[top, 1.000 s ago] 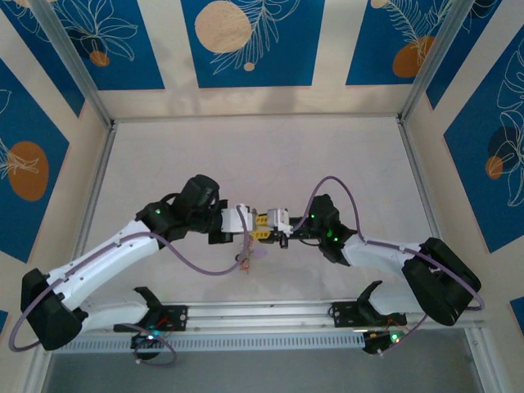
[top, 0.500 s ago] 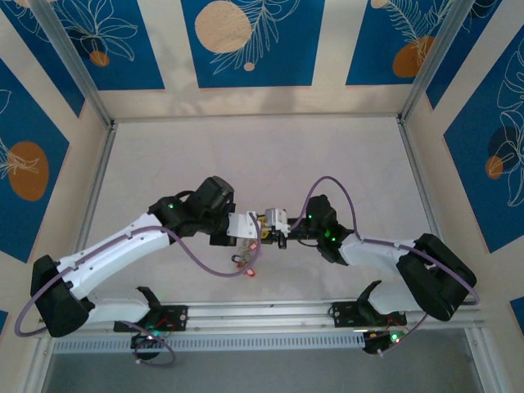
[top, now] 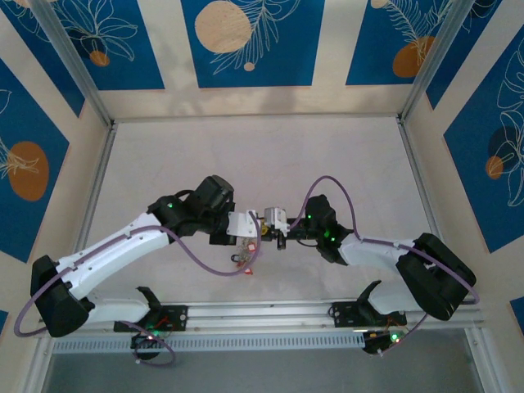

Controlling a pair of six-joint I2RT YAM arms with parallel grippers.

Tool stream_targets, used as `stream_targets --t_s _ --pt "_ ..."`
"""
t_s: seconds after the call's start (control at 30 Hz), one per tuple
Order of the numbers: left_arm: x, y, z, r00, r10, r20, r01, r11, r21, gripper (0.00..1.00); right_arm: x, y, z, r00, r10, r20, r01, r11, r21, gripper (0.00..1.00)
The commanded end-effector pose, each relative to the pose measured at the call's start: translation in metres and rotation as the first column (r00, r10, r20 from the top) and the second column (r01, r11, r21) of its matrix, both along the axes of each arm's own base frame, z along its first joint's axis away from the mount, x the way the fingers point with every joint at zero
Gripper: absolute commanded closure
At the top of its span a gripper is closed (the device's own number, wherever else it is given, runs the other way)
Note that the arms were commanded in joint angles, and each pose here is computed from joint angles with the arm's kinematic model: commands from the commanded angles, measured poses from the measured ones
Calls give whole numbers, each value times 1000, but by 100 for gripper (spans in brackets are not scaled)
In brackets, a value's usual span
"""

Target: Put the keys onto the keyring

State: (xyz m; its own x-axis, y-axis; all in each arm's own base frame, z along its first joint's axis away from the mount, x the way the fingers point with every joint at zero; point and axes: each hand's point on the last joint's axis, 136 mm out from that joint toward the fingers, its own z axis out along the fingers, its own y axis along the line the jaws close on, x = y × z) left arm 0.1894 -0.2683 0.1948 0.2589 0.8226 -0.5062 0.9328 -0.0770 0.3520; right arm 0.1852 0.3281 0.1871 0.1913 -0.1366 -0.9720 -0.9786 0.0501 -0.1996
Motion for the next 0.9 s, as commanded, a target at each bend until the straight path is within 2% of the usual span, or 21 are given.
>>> stream_targets --t_s 0.0,0.13,0.27,0.37,0.87 --pt "3 -17 34 998 -1 59 9 990 -144 98 4 7 13 1000 -2 3 2 1000 21 100" --pt "1 -10 32 998 15 65 -4 988 -153 91 10 1 17 999 -49 -1 49 997 55 100" --pt "1 5 24 996 52 76 -38 985 -171 76 9 -8 24 998 -54 8 53 994 99 100" --pt "2 9 22 994 68 84 -49 976 -212 70 6 -10 27 999 -44 24 41 992 118 100" --pt "15 -11 16 996 83 28 -68 934 -351 69 0 -13 27 999 -12 52 5 992 129 100"
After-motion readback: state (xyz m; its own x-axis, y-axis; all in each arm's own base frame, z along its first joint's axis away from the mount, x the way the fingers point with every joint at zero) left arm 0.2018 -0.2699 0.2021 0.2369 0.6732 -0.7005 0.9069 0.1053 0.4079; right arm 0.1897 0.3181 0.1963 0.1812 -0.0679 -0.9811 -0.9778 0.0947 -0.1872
